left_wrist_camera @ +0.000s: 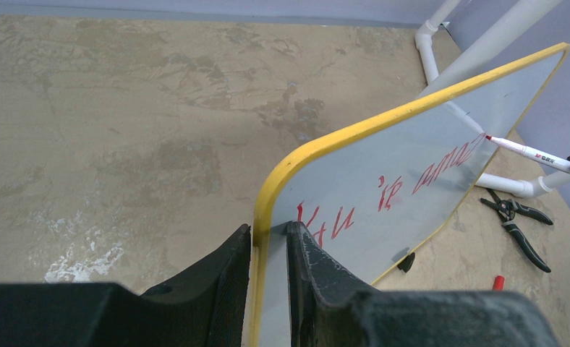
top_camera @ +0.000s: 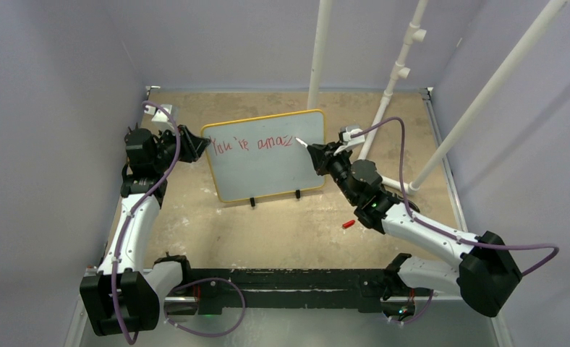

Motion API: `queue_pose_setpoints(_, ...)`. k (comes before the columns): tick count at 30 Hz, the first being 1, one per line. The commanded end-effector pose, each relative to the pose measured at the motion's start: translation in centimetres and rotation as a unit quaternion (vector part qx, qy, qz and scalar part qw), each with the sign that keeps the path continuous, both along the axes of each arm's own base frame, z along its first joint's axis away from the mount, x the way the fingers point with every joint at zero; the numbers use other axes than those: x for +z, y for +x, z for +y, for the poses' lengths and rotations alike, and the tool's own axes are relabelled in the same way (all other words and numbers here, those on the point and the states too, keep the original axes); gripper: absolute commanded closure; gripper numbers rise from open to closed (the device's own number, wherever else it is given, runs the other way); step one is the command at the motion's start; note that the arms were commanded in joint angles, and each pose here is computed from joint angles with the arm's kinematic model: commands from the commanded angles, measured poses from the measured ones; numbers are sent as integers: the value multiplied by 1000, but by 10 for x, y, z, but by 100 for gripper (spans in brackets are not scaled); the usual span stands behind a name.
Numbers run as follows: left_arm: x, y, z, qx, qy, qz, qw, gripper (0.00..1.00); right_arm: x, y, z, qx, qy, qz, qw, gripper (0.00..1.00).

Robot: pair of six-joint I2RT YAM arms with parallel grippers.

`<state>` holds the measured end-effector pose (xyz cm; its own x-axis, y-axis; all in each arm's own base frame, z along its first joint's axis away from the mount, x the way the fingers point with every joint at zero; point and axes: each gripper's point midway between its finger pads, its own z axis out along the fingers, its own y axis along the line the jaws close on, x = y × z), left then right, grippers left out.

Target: Write a sentence on the whiteboard

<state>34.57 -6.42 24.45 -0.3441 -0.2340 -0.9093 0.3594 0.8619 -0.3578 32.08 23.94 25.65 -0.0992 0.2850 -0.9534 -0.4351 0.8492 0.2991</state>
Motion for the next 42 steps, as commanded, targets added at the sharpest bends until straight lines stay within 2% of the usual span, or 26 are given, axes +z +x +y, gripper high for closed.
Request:
queue_pose_setpoints(1,6,0,0,-6,6,-18,1000,76,37,8,1,-6,24,-43,999,100)
queue_pose_setpoints(18,8,0,0,-8,6,-22,1000,76,-21,-5,-7,-8,8,33,999,100)
queue_pose_setpoints(31,8,0,0,-7,6,-21,1000,76,32,-8,-4,10,29,-30,999,100)
queue_pose_setpoints(42,7,1,-1,-8,6,-20,1000,76,49,1,2,7,45,-51,998,100)
